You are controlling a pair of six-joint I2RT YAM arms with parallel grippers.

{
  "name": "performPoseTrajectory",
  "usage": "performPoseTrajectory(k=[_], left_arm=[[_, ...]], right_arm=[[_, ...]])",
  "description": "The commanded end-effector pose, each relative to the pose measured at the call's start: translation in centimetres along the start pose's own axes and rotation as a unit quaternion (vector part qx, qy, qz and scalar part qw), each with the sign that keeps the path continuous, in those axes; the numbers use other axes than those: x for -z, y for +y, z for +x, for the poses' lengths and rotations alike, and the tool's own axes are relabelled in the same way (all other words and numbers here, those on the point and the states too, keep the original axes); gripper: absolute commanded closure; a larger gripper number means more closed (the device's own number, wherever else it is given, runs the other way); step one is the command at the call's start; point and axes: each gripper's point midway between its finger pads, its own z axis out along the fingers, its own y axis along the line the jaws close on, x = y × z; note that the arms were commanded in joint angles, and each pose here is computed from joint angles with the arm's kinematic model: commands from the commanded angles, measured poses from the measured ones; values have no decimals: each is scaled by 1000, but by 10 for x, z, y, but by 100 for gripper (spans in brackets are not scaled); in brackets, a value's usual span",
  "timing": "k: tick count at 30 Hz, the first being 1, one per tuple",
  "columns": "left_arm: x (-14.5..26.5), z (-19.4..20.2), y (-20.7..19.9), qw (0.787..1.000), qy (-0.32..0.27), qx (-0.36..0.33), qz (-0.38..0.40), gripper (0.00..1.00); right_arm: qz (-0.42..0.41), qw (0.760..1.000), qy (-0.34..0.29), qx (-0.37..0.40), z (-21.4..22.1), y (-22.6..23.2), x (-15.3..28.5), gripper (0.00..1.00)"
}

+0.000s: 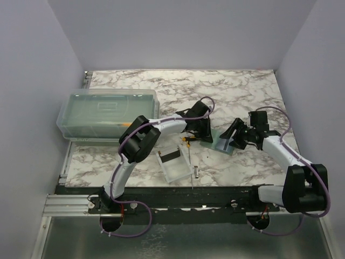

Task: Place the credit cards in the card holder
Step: Open the card holder at the center of the board.

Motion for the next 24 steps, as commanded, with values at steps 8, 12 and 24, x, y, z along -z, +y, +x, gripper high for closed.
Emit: performPoseTrajectory(k=[8, 12, 24], left_arm=[[-23, 14, -10, 1000, 22, -7, 8, 89], [-24, 15, -7, 1000, 24, -7, 6, 89], [-26, 17, -7, 999, 29, -10, 9, 89]], right_arm=[[33, 999, -8, -34, 6, -38, 7, 26], [39, 999, -15, -30, -1, -44, 6, 25], [19, 1000, -17, 9, -16, -39, -2, 27]])
